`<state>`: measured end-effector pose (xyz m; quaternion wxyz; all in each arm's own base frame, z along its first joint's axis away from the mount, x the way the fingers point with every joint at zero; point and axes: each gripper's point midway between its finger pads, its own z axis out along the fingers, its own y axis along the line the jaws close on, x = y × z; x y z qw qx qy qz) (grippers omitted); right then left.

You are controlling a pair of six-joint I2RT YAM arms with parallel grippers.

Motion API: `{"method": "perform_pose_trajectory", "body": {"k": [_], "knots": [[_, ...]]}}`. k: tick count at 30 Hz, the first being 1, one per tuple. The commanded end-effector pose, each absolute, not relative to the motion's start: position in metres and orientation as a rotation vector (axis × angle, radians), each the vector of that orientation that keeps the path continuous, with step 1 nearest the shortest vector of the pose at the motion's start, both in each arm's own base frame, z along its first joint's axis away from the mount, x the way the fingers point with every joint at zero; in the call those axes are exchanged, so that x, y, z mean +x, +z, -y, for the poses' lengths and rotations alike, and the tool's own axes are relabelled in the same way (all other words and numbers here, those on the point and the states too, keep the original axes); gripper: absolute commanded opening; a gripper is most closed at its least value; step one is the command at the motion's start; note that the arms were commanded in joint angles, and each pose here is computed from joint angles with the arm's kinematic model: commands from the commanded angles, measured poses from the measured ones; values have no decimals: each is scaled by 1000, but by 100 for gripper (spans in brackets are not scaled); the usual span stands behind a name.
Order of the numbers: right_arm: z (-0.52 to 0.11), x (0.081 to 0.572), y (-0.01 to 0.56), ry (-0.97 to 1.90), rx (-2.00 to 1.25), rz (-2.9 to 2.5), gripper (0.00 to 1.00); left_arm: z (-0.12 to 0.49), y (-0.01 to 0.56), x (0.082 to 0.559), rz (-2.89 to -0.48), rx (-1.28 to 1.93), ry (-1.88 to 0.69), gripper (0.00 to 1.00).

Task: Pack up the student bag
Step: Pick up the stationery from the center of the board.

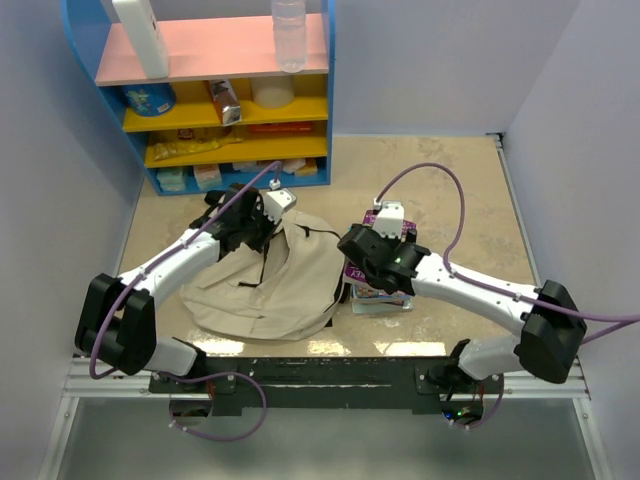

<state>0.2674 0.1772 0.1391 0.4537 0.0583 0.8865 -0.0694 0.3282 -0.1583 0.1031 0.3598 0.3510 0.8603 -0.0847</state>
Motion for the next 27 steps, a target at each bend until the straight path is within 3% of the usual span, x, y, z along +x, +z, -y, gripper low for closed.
{"method": "perform_pose_trajectory", "body": {"k": [1,6,20,23,27], "knots": [[-164,273,144,-117,215,-2155,92,170,137,339,-2103,910,-257,0],[-154,274,153,-18,252,-2129,80,172,140,339,-2095,908,-260,0],[-156,257,133,114,256,-2190,69,175,145,343,-2086,909,-274,0],[-157,256,157,187,262,-2135,45,175,144,344,-2088,909,-268,0],[-167,257,202,326,187,-2033,23,174,143,345,-2089,906,-263,0]]}}
